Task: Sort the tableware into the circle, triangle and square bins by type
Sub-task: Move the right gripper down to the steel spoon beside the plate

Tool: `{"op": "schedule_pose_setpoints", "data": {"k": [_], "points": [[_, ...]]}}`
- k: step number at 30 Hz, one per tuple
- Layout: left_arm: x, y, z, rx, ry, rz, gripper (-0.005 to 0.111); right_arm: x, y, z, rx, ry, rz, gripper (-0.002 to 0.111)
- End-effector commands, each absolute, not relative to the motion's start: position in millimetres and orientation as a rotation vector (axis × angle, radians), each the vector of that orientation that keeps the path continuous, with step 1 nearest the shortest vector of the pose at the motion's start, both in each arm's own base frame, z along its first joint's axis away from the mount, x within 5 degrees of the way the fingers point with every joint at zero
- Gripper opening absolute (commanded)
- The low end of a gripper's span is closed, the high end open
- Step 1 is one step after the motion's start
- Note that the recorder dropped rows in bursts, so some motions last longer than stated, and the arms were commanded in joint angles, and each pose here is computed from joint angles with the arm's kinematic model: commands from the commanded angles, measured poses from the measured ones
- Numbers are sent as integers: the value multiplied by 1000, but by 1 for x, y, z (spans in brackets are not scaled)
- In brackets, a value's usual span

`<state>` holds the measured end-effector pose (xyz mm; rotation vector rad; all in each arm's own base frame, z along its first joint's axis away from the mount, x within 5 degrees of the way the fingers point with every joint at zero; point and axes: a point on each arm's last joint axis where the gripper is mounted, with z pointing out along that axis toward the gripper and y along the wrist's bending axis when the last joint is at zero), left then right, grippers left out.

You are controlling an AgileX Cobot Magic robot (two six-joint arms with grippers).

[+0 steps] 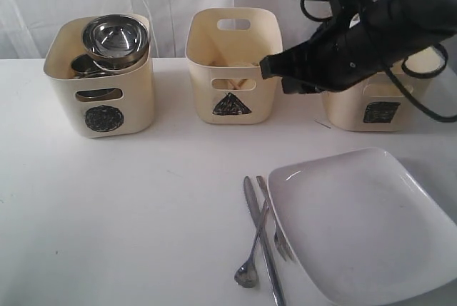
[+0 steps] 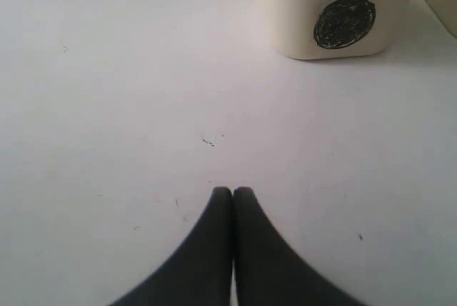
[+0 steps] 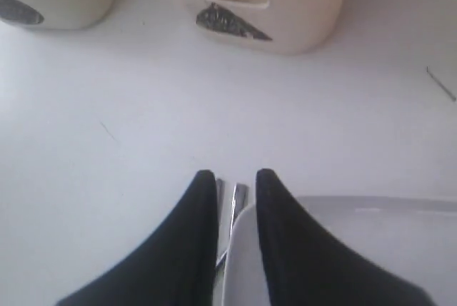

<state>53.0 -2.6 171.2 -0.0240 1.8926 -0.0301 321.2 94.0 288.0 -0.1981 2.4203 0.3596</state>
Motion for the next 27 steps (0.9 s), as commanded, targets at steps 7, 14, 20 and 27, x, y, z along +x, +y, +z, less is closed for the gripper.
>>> {"op": "schedule_pose_setpoints", "data": {"k": [7,14,20,27], "points": [[53,-3,170,-35,1889,-36,0,285,104,236,-268,2571,373,20],[53,-3,170,-35,1889,-36,0,271,107,221,-208,2667,453,20],[53,-3,170,-35,1889,-36,0,262,105,209,-210,2725,448,20],[53,-3,170,-35,1889,-36,0,261,105,206,-171,2731,471,20]]}}
